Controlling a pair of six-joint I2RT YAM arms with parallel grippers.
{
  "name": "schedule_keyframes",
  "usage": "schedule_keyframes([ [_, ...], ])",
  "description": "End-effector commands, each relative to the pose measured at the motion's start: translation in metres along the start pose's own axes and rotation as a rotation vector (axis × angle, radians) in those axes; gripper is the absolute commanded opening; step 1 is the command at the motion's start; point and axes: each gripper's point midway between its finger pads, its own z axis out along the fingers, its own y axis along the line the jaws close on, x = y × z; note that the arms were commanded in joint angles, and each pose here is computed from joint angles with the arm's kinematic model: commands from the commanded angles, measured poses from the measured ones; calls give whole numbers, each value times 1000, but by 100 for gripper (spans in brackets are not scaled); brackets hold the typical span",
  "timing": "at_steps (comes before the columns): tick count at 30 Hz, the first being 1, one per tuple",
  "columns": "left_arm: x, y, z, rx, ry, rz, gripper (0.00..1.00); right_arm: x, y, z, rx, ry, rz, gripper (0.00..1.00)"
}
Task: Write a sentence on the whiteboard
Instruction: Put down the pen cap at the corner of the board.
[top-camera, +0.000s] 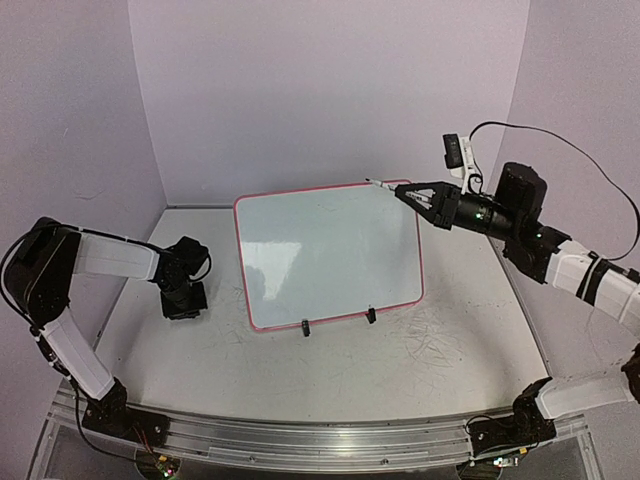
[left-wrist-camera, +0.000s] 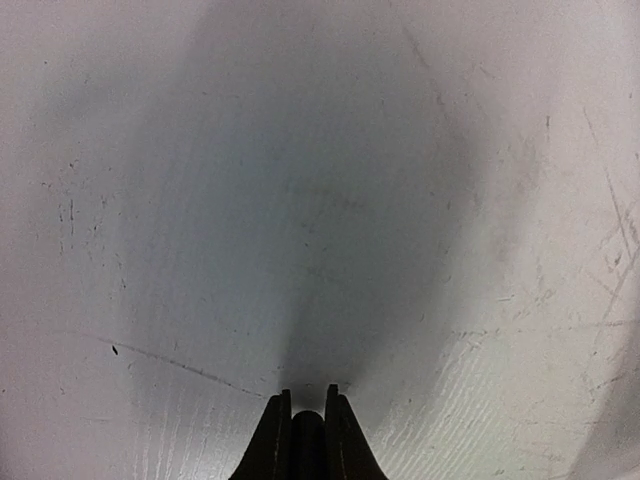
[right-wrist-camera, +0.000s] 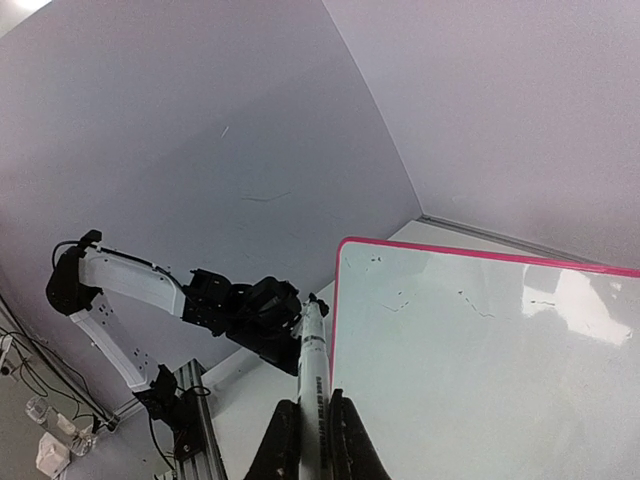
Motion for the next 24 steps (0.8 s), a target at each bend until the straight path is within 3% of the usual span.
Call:
schedule_keyframes([
  [1, 5, 8, 7, -46, 4, 25, 12, -18, 14, -7, 6, -75, -43, 0],
  [8, 5, 8, 2, -33, -15, 12, 24, -11, 15, -5, -1, -55, -30, 0],
  [13, -6, -1, -15, 20, -53, 15, 38, -11, -2, 2, 75, -30, -32, 0],
  [20, -40, -9, -74, 87, -159, 26, 56, -8, -50, 1, 332, 4, -60, 0],
  [24, -63, -11, -116, 158, -230, 21, 67, -7, -55, 2, 372, 12, -61, 0],
])
